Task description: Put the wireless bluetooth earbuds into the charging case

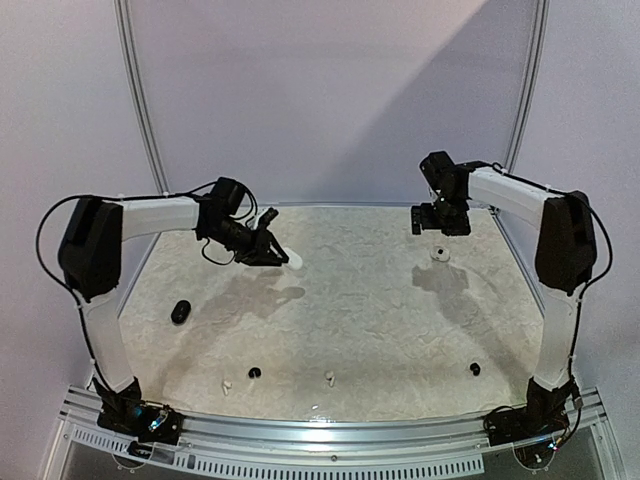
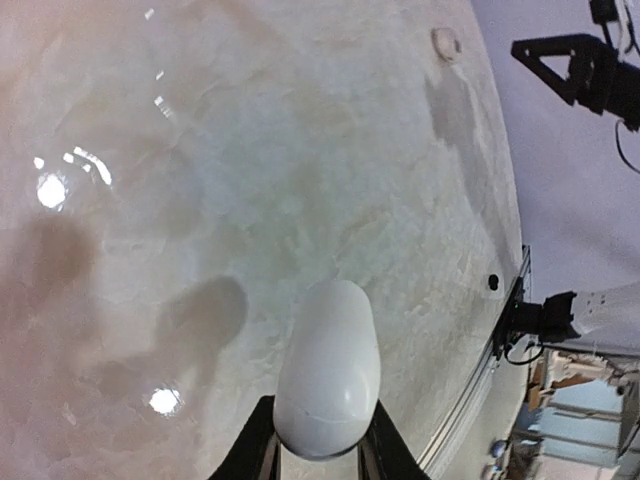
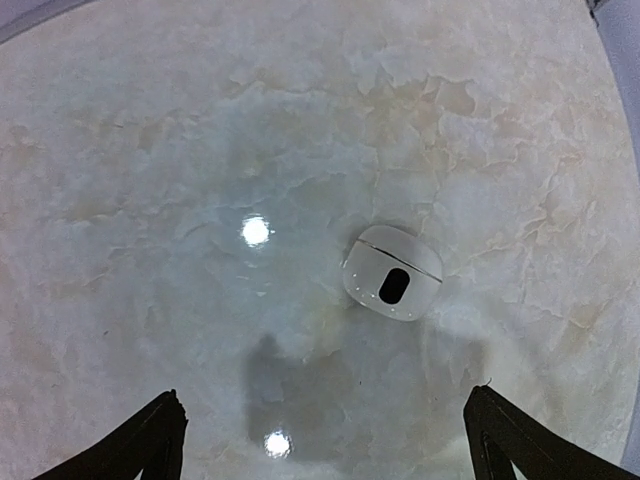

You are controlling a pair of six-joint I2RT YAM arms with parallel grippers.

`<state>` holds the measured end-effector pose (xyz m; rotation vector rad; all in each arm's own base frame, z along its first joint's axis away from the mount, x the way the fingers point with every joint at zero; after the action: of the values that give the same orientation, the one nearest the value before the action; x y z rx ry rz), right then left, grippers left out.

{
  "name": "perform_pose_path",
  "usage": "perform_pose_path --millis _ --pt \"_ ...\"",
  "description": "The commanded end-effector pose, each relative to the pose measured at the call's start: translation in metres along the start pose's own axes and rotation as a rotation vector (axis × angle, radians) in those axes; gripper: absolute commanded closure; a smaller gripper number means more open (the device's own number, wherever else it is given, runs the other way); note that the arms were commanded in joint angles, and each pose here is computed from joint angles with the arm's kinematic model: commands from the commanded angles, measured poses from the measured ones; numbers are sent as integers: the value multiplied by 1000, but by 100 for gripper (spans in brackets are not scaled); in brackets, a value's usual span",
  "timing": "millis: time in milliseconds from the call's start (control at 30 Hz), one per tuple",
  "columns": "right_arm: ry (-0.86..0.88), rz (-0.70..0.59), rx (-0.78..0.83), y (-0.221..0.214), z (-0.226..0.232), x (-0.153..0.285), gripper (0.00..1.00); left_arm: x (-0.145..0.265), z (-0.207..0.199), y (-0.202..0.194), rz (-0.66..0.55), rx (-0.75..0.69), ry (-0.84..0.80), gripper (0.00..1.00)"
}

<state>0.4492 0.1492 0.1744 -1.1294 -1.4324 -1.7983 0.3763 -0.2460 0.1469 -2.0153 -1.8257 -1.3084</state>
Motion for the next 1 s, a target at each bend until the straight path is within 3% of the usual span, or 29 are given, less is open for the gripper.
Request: perform_pose_path --millis 0,233,267,467,533,733,967 --pt "-64 86 -90 -5 -12 -44 1 -17 33 10 1 194 -25 100" --pt "-178 90 -90 -2 -22 -78 2 -47 79 -2 32 304 16 100" --pt "-184 90 -92 -2 -24 -82 2 -50 85 -7 44 329 26 96" --pt "-152 115 -159 1 -32 -99 2 -52 99 -26 89 403 97 34" --pt "-125 131 -175 -1 -30 -105 4 -45 99 -26 96 405 138 4" --pt "-96 169 -221 -9 -27 -125 9 -9 92 -25 151 365 308 1" --pt "-101 175 -241 -12 -28 -135 20 22 71 -8 119 267 346 1"
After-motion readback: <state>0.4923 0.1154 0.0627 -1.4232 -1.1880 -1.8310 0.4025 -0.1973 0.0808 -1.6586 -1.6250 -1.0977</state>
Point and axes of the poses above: each gripper's point midway between its finger pads, its own x axis back along the fingers, its own z axis along the line the jaws close on, y = z × x, the point moved 5 cm from there along x, back along the fingers, and after that the axes turned 11 degrees about -x, right-handed, at the moved point
